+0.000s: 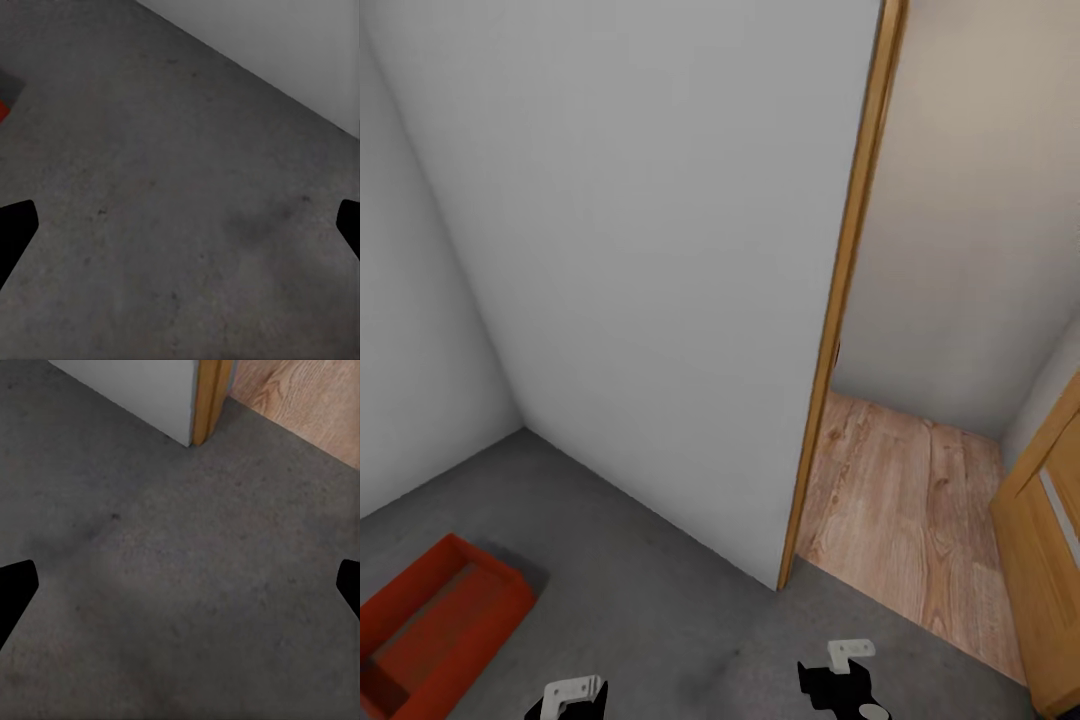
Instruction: Move the two storage containers from the living room to the garage. In the garage, place one container on the floor and stack the other container on top of it (either order is fine).
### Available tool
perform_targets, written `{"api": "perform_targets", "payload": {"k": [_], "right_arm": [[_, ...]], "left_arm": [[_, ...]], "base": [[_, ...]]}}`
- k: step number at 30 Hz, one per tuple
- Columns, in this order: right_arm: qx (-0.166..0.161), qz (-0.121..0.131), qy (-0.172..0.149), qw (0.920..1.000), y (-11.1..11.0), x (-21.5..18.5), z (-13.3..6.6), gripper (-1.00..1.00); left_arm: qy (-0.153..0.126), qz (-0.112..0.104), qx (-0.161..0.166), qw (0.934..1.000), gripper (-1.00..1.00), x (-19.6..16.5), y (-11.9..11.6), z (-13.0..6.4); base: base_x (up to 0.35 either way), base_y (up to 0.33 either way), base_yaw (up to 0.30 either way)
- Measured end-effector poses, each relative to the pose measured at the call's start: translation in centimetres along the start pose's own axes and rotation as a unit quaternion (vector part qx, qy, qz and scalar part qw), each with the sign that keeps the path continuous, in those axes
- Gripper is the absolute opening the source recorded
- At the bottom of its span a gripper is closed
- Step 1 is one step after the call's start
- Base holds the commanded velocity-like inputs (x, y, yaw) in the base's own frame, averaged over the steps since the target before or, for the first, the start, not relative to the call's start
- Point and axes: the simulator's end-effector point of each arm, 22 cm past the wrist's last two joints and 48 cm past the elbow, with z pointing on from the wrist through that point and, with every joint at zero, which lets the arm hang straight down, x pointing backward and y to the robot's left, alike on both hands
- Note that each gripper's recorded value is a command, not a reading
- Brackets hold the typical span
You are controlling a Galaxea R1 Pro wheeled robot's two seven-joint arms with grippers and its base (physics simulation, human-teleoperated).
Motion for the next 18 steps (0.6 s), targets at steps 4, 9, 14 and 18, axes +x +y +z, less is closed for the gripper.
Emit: {"api": "perform_targets", "payload": {"k": [4,9,14,18], "right_arm": [[0.000,0.000,0.000,1.0000,-0.01,0.00,0.00,1.00],[0.000,0.000,0.000,1.0000,-0.02,0.01,0.00,1.00],[0.000,0.000,0.000,1.0000,-0.02,0.01,0.00,1.00],[0.000,0.000,0.000,1.0000,-0.02,0.01,0.00,1.00]], "left_arm": [[0.000,0.000,0.000,1.0000,1.00,0.00,-0.01,0.00],[0.000,0.000,0.000,1.0000,1.00,0.02,-0.01,0.00],[0.000,0.000,0.000,1.0000,1.00,0.01,-0.01,0.00],[0.000,0.000,0.000,1.0000,1.00,0.02,-0.01,0.00]], "base": [[0.000,0.000,-0.140],[0.000,0.000,-0.227],[0.000,0.000,-0.256],[0.000,0.000,-0.262]]}}
